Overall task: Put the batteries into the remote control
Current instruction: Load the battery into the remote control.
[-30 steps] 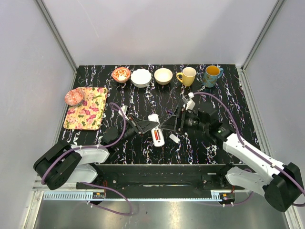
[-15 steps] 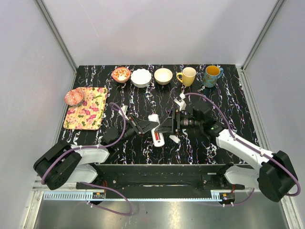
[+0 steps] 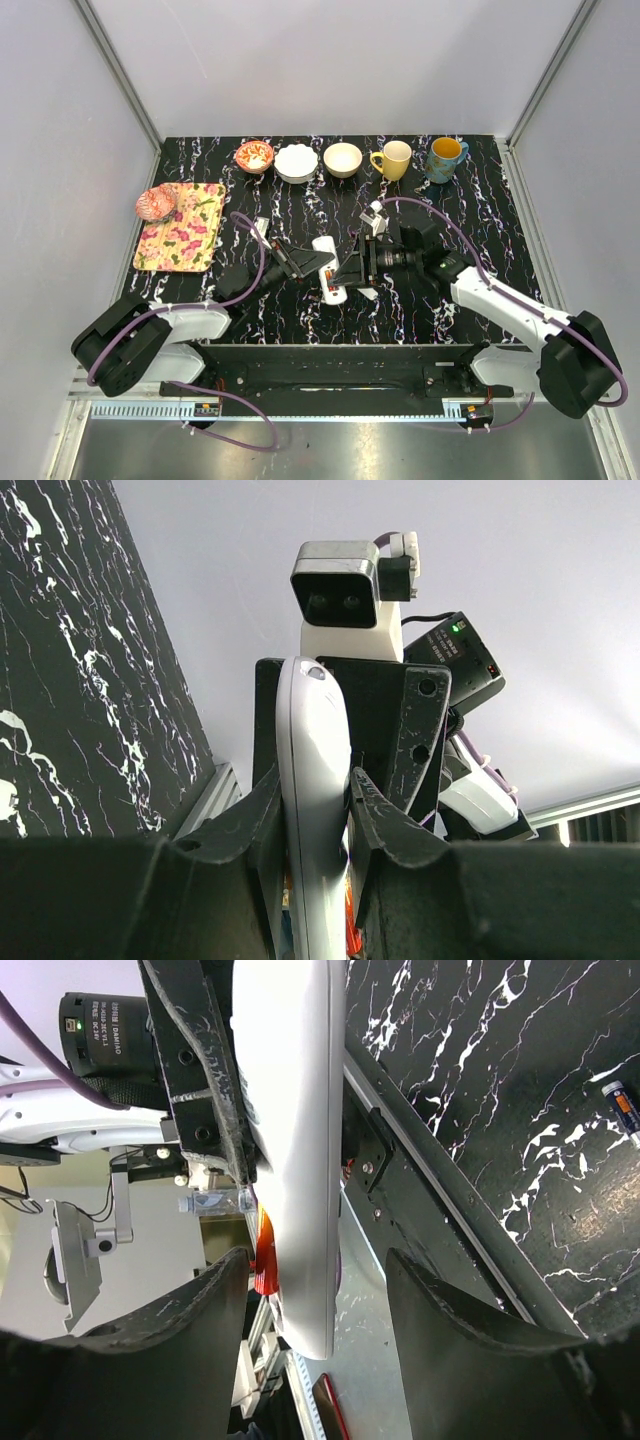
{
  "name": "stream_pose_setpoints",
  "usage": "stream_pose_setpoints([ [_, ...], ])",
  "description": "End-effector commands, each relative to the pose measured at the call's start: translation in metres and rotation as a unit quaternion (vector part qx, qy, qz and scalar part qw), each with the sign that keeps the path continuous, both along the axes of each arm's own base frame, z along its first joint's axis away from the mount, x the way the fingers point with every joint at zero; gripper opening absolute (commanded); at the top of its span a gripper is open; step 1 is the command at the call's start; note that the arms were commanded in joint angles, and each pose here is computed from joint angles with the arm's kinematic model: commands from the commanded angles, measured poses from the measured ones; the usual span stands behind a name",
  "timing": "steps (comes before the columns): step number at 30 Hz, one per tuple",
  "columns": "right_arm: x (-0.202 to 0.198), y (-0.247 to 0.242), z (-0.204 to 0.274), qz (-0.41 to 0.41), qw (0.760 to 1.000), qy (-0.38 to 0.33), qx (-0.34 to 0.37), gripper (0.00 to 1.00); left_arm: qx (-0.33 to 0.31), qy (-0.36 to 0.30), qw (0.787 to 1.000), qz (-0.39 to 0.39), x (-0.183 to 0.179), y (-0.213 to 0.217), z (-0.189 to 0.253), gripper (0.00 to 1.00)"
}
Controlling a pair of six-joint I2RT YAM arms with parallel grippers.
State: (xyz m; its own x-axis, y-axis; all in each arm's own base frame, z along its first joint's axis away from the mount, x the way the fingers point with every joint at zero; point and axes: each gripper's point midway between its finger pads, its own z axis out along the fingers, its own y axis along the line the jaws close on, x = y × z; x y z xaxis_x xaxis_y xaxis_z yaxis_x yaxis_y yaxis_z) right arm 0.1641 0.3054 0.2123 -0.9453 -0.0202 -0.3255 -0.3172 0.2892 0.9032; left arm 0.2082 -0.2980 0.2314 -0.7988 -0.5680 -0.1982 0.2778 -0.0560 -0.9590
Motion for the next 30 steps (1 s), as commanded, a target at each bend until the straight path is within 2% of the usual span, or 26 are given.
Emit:
stream_pose_setpoints([
  [1, 0.001, 0.003, 0.014, 0.017, 1.000, -0.019, 0.017, 0.61, -0.152, -0.168, 0.974, -0.008, -0.028, 0.023, 0.104, 0.00],
  [14, 0.003, 0.008, 0.013, 0.024, 0.999, -0.010, 0.027, 0.56, -0.156, -0.174, 0.972, -0.014, -0.033, 0.024, 0.107, 0.00],
  [30, 0.005, 0.011, 0.010, 0.025, 0.999, 0.006, 0.028, 0.40, -0.162, -0.179, 0.970, -0.016, -0.037, 0.025, 0.113, 0.00],
])
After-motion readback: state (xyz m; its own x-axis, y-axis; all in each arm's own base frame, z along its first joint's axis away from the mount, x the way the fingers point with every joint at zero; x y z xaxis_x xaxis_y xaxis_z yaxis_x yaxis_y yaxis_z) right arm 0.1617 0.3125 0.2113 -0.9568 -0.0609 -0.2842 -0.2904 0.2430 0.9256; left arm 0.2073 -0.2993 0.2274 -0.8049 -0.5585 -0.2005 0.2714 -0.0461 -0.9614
